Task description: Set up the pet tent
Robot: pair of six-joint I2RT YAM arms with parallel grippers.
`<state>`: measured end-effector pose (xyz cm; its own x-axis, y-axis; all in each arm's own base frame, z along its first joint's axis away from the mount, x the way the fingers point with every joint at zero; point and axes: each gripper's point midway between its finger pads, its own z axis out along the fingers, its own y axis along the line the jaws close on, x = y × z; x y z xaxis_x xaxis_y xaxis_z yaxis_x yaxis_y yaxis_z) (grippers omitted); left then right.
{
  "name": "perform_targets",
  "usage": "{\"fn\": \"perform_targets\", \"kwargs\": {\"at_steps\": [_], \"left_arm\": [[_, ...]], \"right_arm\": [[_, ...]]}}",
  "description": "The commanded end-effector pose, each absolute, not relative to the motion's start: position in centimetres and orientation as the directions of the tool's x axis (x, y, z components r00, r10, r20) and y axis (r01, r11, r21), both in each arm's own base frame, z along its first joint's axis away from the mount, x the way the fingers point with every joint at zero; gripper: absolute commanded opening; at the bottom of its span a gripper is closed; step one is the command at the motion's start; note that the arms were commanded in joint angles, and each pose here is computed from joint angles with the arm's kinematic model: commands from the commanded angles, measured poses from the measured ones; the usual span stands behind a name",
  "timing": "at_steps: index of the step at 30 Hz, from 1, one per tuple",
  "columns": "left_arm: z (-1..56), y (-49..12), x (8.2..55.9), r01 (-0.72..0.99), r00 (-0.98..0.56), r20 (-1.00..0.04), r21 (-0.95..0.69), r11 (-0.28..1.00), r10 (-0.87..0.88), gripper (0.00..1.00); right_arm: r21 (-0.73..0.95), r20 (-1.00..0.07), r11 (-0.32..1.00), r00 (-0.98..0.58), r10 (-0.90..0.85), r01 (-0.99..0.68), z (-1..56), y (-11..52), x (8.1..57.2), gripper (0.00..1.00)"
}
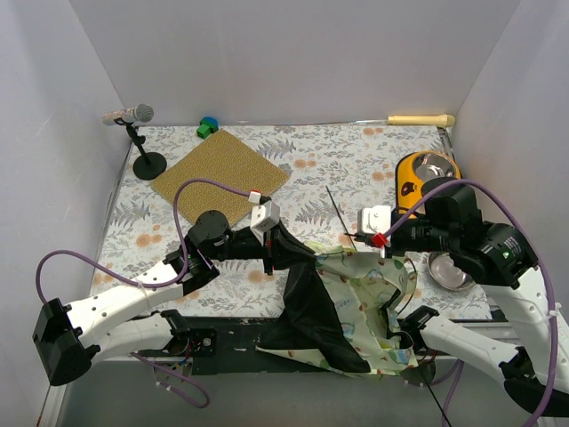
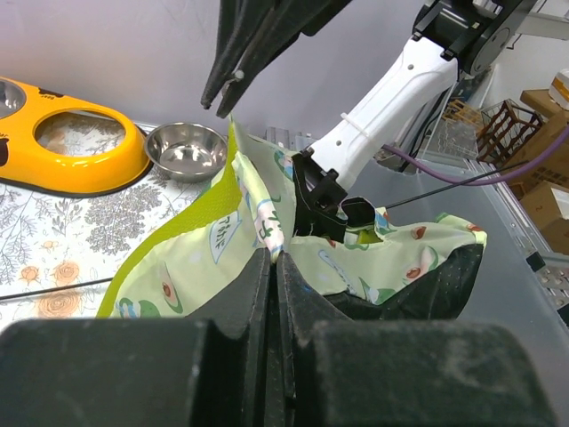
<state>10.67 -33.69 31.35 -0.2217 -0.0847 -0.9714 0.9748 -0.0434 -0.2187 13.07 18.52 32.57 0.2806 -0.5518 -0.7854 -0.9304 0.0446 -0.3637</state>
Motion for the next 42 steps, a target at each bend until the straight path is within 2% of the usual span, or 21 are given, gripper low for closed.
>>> {"fn": "perform_targets", "kwargs": {"at_steps": [1, 20, 42], "left_arm": [[34.0, -32.5, 10.4, 0.987, -0.161, -0.975, -0.156, -0.045, -0.156, 0.0], [34.6, -32.5, 10.2, 0.993, -0.114, -0.977, -0.105, -0.061, -0.18, 0.0], [35.7, -31.9, 10.2, 0.997, -0.077, -0.974, -0.071, -0.038, -0.213, 0.0]], "right_arm": [[-0.223, -0.635, -0.013, 0.156, -0.757, -0.975, 25.5, 13.9, 10.3, 0.01], [-0.245, -0.519, -0.082, 0.202, -0.831, -0.966, 21.4, 11.9, 10.6, 0.01], [-0.249, -0.452, -0.149, 0.25, -0.856, -0.957, 19.1, 10.8, 10.5, 0.01]]}}
